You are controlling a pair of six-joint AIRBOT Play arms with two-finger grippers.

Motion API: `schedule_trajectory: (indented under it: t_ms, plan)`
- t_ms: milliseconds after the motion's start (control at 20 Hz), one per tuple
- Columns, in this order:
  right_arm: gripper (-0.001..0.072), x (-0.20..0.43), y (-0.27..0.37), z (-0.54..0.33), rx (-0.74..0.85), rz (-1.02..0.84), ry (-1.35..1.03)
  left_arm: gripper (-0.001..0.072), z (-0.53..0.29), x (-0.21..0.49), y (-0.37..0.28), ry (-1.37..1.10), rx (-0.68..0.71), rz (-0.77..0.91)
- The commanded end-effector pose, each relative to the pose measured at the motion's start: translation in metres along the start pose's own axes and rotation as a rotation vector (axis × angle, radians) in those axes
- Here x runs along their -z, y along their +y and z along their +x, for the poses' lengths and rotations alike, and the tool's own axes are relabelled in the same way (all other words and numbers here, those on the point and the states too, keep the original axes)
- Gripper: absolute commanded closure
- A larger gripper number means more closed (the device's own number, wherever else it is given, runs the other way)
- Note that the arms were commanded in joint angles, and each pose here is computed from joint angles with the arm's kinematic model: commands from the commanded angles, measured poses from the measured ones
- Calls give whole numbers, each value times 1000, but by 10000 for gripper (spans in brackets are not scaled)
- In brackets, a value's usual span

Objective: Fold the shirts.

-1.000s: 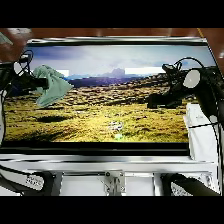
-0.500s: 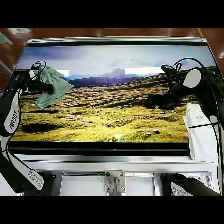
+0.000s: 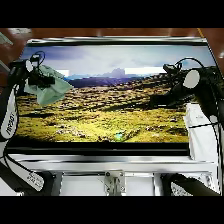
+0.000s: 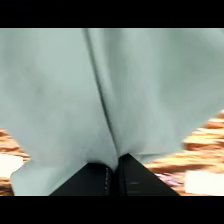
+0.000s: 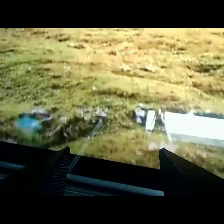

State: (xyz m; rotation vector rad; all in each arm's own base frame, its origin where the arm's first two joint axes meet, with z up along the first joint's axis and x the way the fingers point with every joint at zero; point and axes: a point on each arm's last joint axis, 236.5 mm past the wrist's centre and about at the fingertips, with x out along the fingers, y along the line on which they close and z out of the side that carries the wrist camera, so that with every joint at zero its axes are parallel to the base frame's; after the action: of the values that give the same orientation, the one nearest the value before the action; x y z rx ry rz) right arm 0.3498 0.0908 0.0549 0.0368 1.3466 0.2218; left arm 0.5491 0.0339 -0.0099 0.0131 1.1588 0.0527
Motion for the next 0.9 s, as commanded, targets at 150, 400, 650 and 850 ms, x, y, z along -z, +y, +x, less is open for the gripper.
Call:
schedule_trajectory:
  t_ms: [150,400,650,850]
  plan:
    - [36,-9,-28,-2,121,-33,-34,666,-179,9,-140,-155,203,251]
    - [36,39,-36,-7,146,-119,174,666,-252,96,-295,-109,500,443]
    - [36,90,-58,-26,230,-133,410,666,-226,218,-432,15,622,635]
    - [36,97,-74,-35,300,-136,451,591,-165,267,-470,129,608,677]
